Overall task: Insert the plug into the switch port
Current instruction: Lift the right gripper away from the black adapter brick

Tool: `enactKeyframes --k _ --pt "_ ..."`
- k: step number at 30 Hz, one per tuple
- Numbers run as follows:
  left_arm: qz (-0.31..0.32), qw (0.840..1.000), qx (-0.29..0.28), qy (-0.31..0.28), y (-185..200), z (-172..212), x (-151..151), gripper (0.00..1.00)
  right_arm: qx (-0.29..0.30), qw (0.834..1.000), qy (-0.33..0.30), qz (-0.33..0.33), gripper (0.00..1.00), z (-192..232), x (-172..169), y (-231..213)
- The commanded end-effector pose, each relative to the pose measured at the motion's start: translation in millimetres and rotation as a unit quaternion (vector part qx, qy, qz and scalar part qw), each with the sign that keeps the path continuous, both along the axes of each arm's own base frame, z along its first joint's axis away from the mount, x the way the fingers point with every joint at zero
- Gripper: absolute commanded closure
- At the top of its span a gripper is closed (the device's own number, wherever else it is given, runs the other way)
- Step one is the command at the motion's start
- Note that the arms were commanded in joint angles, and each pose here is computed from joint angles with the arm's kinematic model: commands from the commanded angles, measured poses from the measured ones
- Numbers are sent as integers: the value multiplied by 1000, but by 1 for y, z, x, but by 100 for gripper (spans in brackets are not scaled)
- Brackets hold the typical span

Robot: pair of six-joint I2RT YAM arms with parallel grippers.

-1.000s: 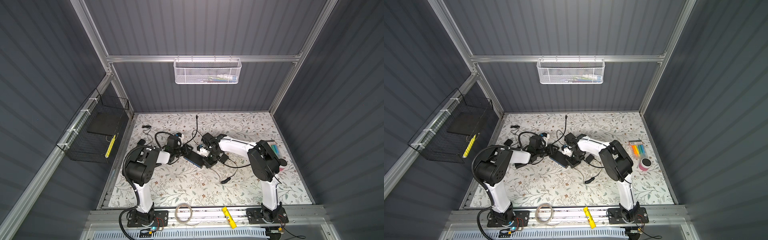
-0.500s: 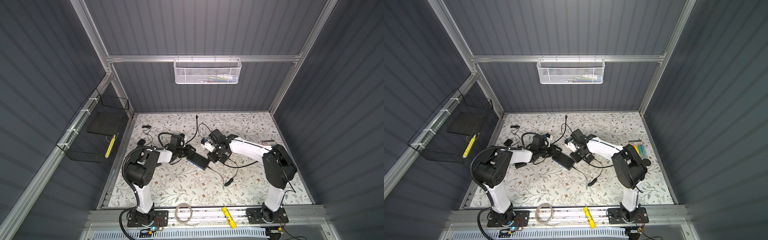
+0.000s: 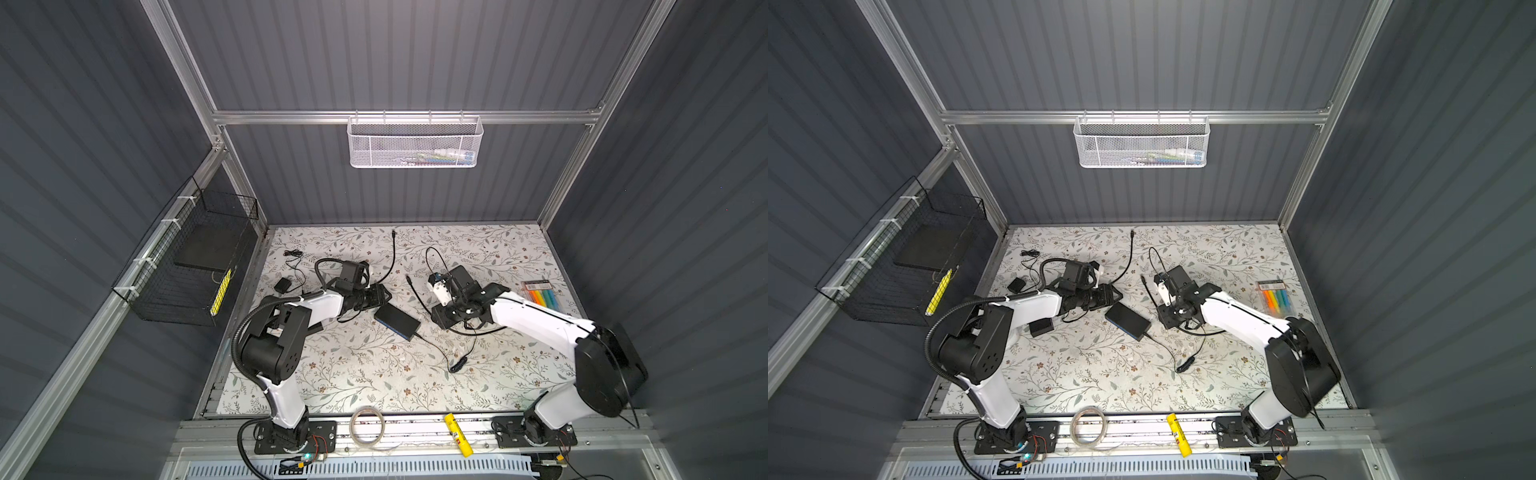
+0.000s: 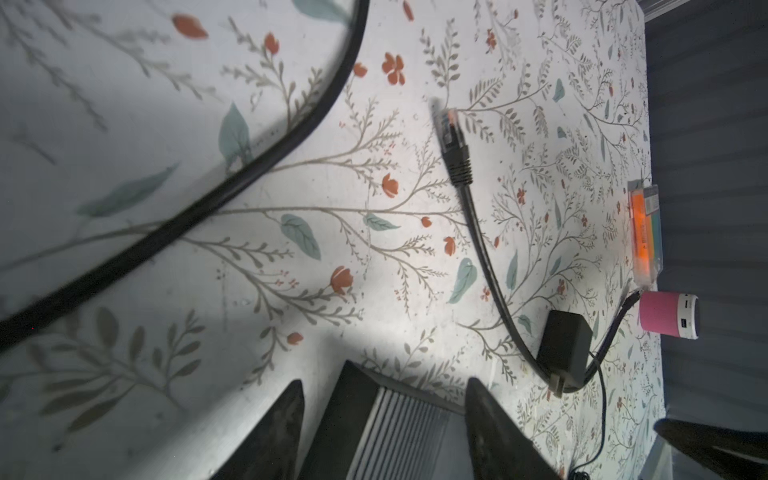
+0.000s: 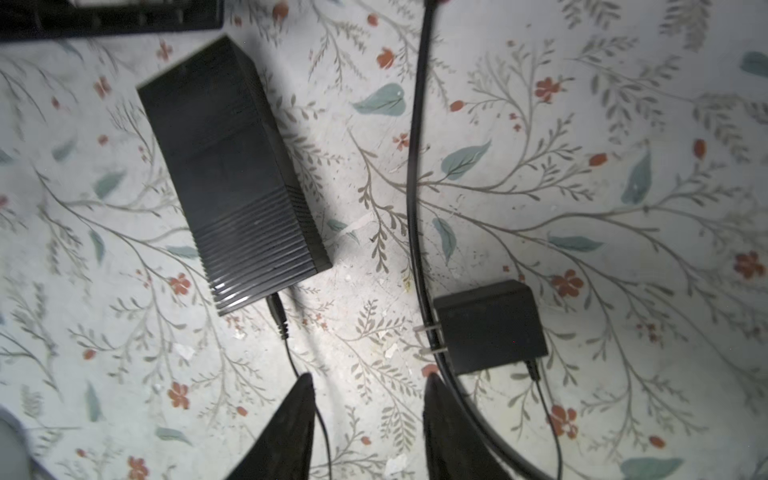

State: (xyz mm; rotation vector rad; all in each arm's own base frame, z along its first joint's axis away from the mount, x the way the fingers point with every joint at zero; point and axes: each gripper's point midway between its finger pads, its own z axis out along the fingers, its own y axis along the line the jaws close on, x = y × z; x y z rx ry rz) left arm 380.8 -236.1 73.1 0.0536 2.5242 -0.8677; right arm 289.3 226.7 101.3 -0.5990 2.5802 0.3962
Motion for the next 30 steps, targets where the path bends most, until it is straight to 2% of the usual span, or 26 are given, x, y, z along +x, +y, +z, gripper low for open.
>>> enactKeyframes --k 1,6,13,21,30 --pt "-13 999 26 -33 8 31 3 31 75 993 15 -94 54 1 2 5" --pt "-41 998 40 -35 10 38 -9 29 102 986 40 -128 53 -7 0 9" --pt "-64 997 34 -6 6 9 -15 32 153 972 94 -155 54 -23 -2 36" --pt "-89 995 46 13 0 -12 -7 37 149 963 162 -155 52 -55 -12 57" --pt "-92 995 37 32 -5 -29 -7 43 153 959 165 -171 52 -60 -6 64"
